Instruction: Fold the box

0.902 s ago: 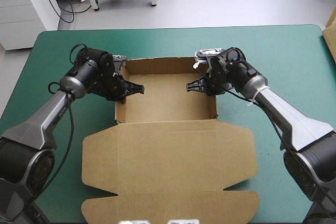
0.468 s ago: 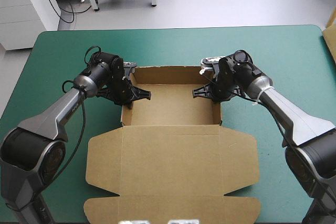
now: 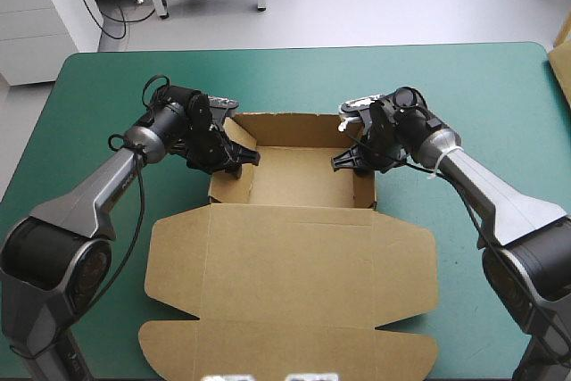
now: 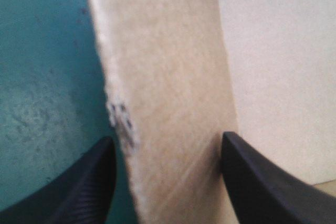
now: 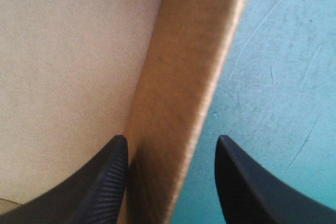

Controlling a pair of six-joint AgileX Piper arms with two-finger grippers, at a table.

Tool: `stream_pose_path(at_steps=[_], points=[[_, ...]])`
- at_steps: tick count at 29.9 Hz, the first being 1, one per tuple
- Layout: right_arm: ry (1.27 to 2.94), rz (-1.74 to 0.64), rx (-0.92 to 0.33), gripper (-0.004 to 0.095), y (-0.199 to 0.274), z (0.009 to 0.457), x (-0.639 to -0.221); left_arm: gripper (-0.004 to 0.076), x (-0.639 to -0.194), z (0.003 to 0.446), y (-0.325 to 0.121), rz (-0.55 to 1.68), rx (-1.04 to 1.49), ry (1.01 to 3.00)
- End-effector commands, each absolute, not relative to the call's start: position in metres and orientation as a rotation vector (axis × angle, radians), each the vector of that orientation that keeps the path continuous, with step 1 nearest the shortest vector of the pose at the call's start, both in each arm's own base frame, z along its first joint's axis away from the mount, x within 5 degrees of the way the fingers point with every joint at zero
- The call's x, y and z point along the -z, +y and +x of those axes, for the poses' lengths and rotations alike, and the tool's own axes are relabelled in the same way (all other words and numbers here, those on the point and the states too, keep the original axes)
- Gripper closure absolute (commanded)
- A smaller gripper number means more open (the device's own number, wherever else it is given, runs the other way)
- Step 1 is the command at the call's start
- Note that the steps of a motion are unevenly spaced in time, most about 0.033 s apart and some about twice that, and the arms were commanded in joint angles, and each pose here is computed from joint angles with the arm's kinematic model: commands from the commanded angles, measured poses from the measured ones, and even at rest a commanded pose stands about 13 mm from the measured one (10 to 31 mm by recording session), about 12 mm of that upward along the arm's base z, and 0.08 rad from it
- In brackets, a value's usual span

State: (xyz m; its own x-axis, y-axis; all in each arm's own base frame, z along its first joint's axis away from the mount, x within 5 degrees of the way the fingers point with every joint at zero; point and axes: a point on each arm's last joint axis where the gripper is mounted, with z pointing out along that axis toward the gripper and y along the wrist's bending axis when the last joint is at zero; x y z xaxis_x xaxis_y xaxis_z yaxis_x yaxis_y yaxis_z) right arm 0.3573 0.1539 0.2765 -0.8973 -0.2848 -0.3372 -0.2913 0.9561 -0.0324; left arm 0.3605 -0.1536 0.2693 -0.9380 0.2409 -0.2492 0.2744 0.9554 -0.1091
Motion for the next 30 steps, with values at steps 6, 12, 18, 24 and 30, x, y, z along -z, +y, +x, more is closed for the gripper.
stream_pose_path(at_steps=[6,12,18,24,30], points=[[2.588,-0.385,-0.034,0.0392,0.149,0.361,-0.348,0.0169,-0.320,0.360,-0.154,0.394,0.235,2.737],[2.518,-0.375,-0.057,0.0392,0.146,0.355,-0.385,0.0182,-0.368,0.360,-0.152,0.403,0.214,2.663],[2.460,-0.381,-0.063,0.0392,0.139,0.340,-0.407,0.0339,-0.432,0.351,-0.148,0.378,0.260,2.457],[2.438,-0.374,-0.071,0.0392,0.137,0.334,-0.416,0.0727,-0.481,0.316,-0.133,0.424,0.265,2.297],[2.481,-0.376,-0.060,0.0392,0.139,0.340,-0.401,0.0731,-0.508,0.272,-0.114,0.443,0.250,2.221]])
